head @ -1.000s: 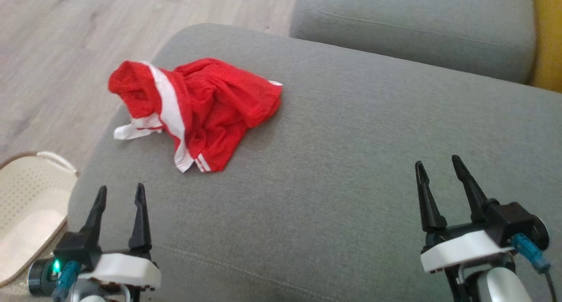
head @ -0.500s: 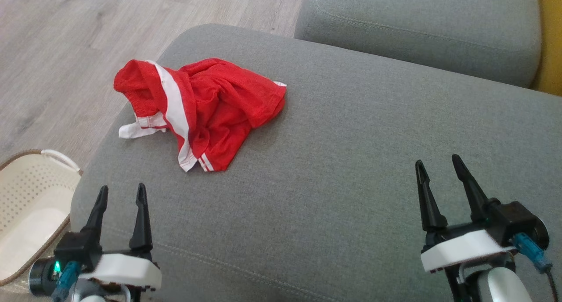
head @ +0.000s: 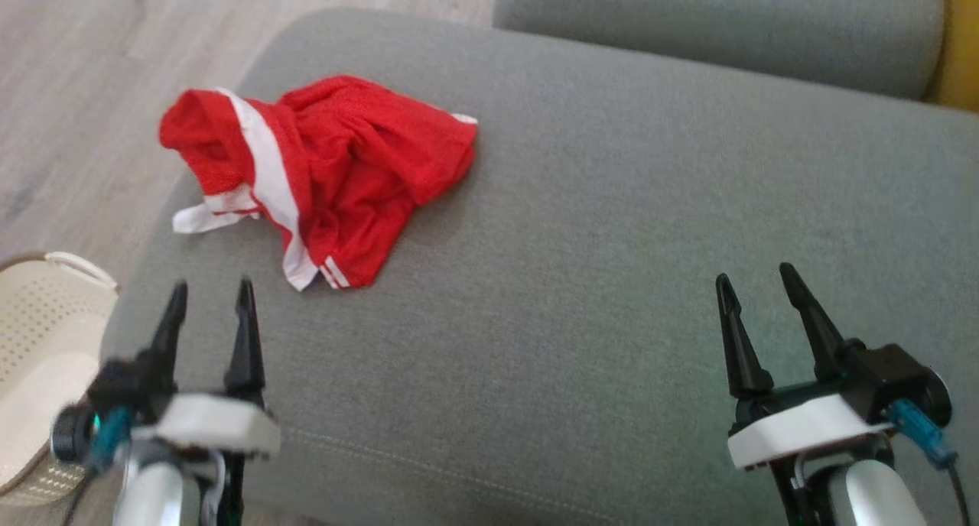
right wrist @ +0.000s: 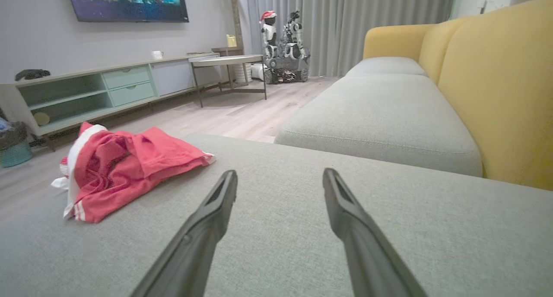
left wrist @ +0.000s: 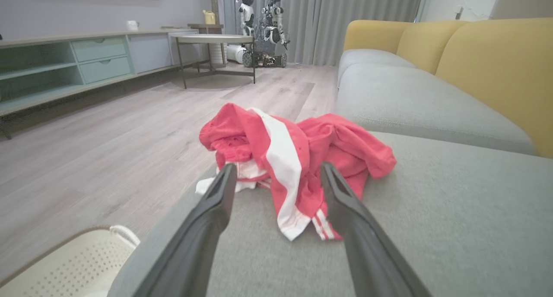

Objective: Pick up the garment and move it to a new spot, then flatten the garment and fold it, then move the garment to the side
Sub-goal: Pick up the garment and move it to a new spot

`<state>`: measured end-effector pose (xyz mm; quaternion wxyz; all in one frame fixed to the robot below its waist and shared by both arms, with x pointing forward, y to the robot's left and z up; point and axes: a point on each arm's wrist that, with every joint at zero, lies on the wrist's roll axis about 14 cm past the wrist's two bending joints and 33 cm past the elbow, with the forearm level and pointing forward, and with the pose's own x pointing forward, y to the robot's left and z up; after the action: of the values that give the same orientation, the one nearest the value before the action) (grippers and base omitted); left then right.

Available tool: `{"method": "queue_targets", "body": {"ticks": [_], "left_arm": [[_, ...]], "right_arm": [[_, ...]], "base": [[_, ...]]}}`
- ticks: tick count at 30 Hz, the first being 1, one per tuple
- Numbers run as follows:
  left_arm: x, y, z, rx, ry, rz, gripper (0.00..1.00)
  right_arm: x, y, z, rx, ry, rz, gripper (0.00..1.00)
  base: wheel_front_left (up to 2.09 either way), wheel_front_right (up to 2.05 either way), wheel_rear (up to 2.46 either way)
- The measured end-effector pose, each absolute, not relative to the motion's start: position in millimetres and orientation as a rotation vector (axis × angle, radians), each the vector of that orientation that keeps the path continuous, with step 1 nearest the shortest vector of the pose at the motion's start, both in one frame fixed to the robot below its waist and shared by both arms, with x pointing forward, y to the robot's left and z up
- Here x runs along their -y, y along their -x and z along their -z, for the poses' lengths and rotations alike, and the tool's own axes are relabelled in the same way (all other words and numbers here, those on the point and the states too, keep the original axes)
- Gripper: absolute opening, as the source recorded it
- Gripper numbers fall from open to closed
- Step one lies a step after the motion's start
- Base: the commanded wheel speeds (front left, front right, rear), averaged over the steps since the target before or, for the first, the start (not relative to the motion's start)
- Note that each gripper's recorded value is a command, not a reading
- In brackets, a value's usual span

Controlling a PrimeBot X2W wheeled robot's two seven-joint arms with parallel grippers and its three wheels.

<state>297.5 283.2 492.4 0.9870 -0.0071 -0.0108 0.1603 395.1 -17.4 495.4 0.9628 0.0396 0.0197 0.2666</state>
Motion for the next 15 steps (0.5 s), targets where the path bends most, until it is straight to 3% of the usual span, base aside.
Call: {"method": "queue_targets", "body": {"ticks": [15], "left_arm": [[-290.9, -408.5, -466.0, -0.06, 0.086, -0.249, 1.0]], "right_arm": [[49.3, -432.1, -455.3, -0.13, -0.069, -0.436, 1.0]], "base": [[0.0, 0.0, 0.0]]}}
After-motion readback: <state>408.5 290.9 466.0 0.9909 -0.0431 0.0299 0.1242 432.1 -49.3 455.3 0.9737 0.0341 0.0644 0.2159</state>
